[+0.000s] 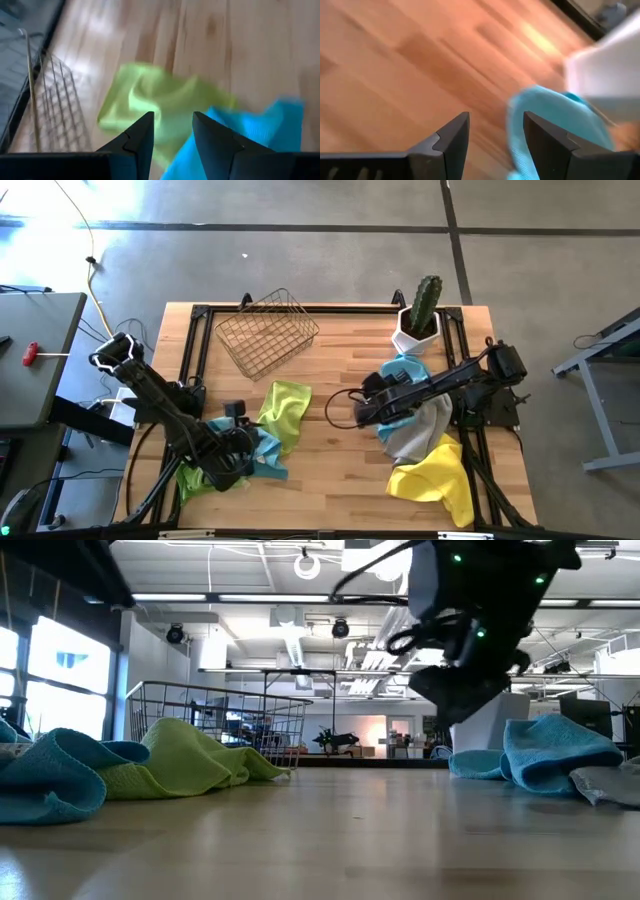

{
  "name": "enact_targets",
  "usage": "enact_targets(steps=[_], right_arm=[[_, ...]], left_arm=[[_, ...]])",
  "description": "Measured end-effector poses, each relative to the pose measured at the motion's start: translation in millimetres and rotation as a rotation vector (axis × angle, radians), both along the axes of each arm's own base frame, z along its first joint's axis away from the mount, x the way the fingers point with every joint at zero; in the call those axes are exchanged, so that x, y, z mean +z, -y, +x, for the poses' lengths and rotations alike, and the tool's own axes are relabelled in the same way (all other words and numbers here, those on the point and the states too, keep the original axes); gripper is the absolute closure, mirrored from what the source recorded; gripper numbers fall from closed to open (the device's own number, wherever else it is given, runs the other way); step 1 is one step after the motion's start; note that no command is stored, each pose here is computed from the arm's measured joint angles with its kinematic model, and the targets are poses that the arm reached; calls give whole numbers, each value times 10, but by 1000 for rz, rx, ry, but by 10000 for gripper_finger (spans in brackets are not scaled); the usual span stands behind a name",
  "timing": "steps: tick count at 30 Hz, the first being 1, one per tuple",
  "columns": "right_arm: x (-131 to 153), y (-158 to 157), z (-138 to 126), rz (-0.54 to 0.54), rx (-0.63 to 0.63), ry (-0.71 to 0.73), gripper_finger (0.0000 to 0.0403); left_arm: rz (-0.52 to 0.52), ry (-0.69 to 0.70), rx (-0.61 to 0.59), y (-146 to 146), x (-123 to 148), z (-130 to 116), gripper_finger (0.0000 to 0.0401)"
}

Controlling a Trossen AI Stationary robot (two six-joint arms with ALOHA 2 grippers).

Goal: Fold microfiber towels
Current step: Prepare the table for folding the microfiber towels

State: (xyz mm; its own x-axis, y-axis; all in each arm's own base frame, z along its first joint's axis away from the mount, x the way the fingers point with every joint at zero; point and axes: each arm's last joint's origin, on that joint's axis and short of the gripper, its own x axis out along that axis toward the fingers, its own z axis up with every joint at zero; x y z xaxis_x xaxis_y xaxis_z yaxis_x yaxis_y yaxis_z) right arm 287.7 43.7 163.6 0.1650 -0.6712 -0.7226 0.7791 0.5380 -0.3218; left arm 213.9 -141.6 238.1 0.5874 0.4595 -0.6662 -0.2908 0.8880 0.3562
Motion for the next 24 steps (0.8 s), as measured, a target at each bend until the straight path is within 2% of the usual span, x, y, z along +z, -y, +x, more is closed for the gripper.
enact_targets(steps=[5,13,18,24], right_arm=[[9,-22,177,65,135,65,221],[59,-122,363,115,389,114,221],[65,-140,375,111,419,114,221],[60,-142,374,121,423,111,221]], left_arm=[[-44,140,16,-30,-151,141,275],[-197,194,38,-220,-564,224,275],[-292,101,62,-302,-829,156,275],[-476,-60,67,-279,-1058,23,275]])
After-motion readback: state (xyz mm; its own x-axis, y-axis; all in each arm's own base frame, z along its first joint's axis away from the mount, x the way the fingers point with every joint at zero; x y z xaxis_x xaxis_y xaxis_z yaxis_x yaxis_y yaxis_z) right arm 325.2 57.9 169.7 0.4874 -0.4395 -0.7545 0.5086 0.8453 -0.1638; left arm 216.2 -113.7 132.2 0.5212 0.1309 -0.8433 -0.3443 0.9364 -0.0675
